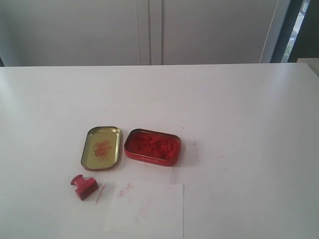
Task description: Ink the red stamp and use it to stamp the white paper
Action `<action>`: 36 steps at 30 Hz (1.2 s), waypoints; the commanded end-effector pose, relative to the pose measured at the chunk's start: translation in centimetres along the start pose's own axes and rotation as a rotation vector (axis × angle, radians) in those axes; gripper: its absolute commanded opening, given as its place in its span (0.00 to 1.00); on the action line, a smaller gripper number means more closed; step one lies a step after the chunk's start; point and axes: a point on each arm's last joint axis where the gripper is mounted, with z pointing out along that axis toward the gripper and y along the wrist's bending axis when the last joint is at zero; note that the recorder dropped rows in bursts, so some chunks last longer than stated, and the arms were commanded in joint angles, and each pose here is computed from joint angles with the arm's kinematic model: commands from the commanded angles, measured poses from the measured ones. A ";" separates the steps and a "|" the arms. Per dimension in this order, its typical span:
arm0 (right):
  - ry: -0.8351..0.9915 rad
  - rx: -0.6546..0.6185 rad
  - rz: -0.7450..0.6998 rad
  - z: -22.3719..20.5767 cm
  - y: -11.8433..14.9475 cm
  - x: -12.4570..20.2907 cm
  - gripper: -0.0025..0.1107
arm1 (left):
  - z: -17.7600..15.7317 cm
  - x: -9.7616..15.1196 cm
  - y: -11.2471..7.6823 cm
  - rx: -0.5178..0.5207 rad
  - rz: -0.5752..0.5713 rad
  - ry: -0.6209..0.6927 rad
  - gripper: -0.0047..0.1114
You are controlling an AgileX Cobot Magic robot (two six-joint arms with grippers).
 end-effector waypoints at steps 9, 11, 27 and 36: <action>-0.007 -0.002 -0.002 0.0 0.0 0.1 0.02 | 0.1 0.3 -0.4 0.044 0.032 0.009 0.04; -0.007 -0.002 -0.002 0.0 0.0 0.1 0.02 | 0.1 0.3 -0.4 0.044 0.026 0.009 0.04; -0.007 -0.002 -0.002 0.0 0.0 0.1 0.02 | 0.1 0.3 -0.4 0.044 -0.006 0.010 0.04; -0.007 -0.002 -0.002 0.0 0.0 0.1 0.02 | 0.1 0.3 -0.4 0.044 -0.007 0.010 0.04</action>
